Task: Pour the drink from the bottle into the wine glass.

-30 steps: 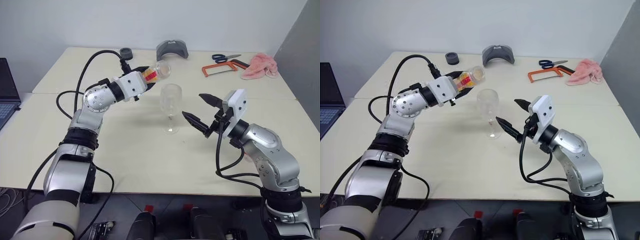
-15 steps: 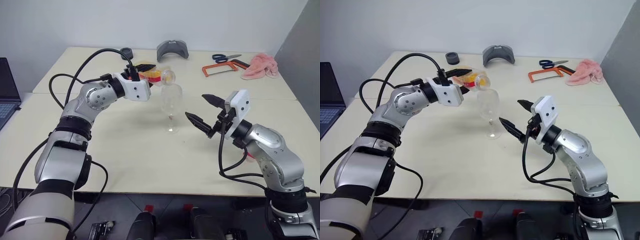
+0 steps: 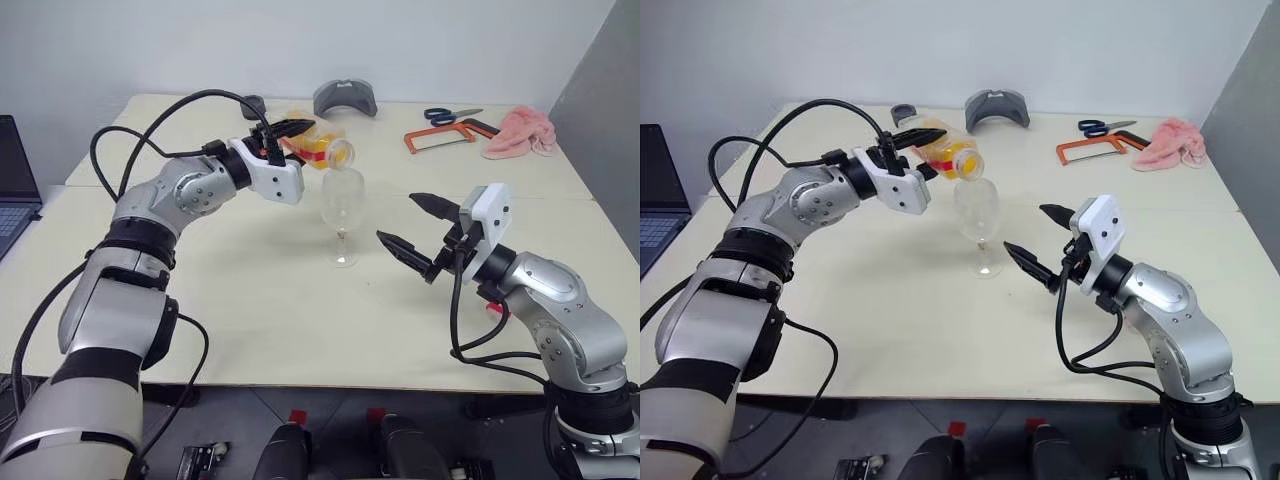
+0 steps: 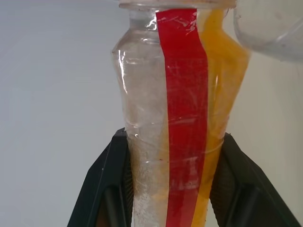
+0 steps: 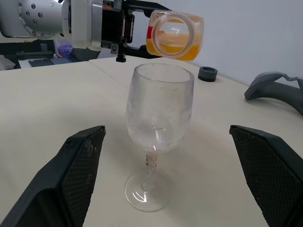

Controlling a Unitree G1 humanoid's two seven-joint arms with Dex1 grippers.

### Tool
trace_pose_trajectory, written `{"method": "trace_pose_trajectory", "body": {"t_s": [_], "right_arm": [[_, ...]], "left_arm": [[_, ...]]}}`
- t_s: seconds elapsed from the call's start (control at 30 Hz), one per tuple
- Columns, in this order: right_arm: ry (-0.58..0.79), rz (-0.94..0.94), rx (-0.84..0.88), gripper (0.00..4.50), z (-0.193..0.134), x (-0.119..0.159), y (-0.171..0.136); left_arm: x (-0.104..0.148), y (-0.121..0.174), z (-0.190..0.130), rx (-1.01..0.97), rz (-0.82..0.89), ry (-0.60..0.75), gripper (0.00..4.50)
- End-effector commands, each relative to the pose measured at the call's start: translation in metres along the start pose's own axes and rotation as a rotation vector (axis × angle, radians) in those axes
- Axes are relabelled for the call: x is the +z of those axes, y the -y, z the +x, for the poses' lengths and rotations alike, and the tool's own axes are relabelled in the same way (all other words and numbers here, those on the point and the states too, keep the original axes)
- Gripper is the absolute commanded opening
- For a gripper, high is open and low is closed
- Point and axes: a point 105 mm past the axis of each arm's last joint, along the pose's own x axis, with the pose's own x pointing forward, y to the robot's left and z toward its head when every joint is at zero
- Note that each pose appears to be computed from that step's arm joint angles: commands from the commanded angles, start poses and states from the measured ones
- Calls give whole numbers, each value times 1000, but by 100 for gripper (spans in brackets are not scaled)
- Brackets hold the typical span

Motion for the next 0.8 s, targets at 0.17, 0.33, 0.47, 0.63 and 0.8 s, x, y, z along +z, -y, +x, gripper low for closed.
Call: {"method": "trace_pose_trajectory", "body": {"t_s": [0.17,0.33,0.47,0.63,0.8], "right_arm": [[35,-27,1,450,-3,12,-2],[36,-28,2,450,-3,13,-2],[33,-30,13,450,-3,13,-3],[32,-30,22,450,-3,13,-4],[34,-25,30,450,-4,14,-5]], "left_arm": [[2,-34,-3,96,100,21,168],[1,-35,-4,99,129,22,168],[1,-36,-5,100,149,23,168],[0,-38,-6,103,161,22,168],[0,-39,-7,103,175,22,168]]}}
